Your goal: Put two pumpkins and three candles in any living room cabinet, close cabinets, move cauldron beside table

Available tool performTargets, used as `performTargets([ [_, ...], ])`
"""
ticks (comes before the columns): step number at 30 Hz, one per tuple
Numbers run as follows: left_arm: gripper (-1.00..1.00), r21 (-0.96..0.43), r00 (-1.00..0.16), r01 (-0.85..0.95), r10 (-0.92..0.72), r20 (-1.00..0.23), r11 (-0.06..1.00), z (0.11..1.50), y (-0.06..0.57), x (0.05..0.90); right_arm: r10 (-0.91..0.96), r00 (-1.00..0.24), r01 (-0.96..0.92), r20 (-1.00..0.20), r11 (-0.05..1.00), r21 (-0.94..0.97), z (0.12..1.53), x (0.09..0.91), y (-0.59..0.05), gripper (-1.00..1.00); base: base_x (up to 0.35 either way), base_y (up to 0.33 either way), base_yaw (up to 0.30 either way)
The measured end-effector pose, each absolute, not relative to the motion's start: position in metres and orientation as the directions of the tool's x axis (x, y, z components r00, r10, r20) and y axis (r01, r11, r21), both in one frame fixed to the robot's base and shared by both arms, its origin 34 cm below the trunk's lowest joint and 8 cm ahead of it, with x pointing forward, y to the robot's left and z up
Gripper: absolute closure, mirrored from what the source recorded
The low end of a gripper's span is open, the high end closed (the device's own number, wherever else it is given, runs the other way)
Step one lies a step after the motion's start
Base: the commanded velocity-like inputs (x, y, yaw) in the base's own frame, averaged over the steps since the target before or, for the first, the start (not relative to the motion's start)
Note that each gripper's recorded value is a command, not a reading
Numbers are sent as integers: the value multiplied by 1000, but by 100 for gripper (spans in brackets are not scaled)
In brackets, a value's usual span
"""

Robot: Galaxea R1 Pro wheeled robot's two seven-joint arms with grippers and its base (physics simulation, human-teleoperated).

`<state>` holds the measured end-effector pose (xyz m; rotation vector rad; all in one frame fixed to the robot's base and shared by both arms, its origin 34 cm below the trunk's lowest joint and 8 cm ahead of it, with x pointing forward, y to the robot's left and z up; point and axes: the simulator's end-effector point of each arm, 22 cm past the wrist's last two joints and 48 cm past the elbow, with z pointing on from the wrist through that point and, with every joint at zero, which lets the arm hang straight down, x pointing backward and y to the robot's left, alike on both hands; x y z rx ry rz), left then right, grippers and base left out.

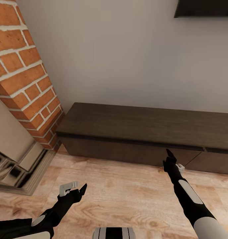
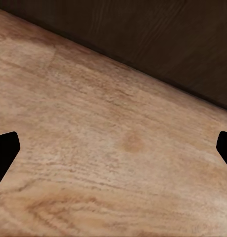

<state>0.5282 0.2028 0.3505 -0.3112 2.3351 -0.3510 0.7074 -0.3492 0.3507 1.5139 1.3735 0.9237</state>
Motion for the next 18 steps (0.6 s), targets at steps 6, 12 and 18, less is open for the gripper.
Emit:
performTargets([
  [6,-100,-339,-695,-119,-322,-642,933,351,203,528,993,116,347,-28,-14,938,351,708,-349,-100,27,15,0],
  [12,-100,-340,-696,-119,-322,-642,933,350,202,528,993,114,341,-27,-13,940,353,709,-349,-100,18,9,0],
  [18,-100,-339,-696,-118,-322,-642,933,350,202,528,993,113,338,-27,-12,941,354,709,-348,-100,1,1,0],
])
